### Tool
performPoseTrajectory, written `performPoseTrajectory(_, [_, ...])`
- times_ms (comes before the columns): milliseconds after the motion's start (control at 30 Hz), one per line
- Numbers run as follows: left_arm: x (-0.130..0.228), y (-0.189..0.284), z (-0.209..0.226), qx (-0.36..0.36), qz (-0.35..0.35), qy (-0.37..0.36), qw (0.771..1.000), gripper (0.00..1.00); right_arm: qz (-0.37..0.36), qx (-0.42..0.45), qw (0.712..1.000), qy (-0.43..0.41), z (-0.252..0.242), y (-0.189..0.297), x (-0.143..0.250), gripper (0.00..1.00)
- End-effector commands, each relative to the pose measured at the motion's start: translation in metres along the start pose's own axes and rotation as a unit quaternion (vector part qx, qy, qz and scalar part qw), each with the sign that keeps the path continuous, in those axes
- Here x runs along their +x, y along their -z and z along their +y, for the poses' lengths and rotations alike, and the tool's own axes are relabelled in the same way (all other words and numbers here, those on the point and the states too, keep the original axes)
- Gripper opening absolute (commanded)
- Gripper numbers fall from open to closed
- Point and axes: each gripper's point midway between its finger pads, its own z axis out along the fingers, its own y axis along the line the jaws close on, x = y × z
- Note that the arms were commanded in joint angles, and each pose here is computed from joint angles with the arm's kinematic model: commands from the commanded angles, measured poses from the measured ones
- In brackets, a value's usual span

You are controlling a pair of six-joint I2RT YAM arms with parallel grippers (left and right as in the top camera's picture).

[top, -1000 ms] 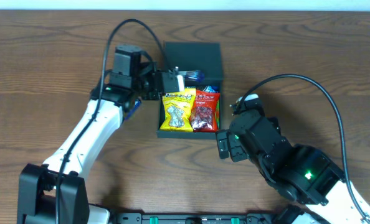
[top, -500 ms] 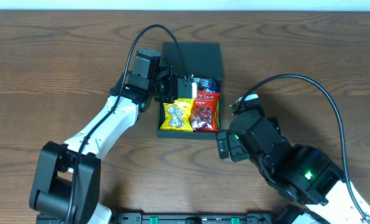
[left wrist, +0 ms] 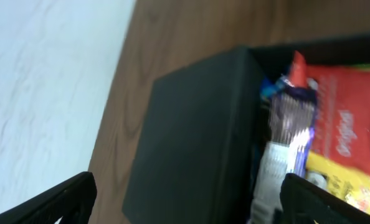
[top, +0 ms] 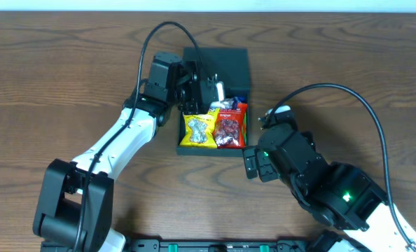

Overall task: Pack container
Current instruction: 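Move left gripper back to the Eclipse tin and grasp it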

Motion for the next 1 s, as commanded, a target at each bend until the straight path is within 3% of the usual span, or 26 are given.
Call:
performPoseTrajectory(0, [-0.001,0.01,0.028,-0.053,0.01,0.111,0.992,0.95,-0.001,0.009,1.0,-0.001,-0.003,-0.002,0.001,1.0])
performPoseTrajectory(167, [0.018,0.025,0.048,-0.117,0.059,0.219,0.967,0.95,-0.001,0.009,1.0,-0.001,-0.003,-0.002,0.001,0.99])
performPoseTrajectory(367, [0.056,0.044,0.034,-0.13,0.162,0.25,0.945,0.95,-0.001,0.009,1.0,-0.001,-0.003,-0.002,0.001,0.99])
performPoseTrajectory(533, [0.1,0.065,0.027,-0.176,0.24,0.364,0.882,0.95,-0.001,0.009,1.0,-0.001,-0.003,-0.002,0.001,0.99])
performPoseTrajectory(733, [0.143,0.089,0.023,-0.199,0.261,0.494,0.805,0.95,-0.001,0.009,1.0,-0.001,-0.003,-0.002,0.001,0.99])
performPoseTrajectory(967, [0.168,0.102,0.003,-0.155,0.269,0.55,0.775,0.95,-0.001,0.009,1.0,-0.001,-0.003,-0.002,0.001,0.99])
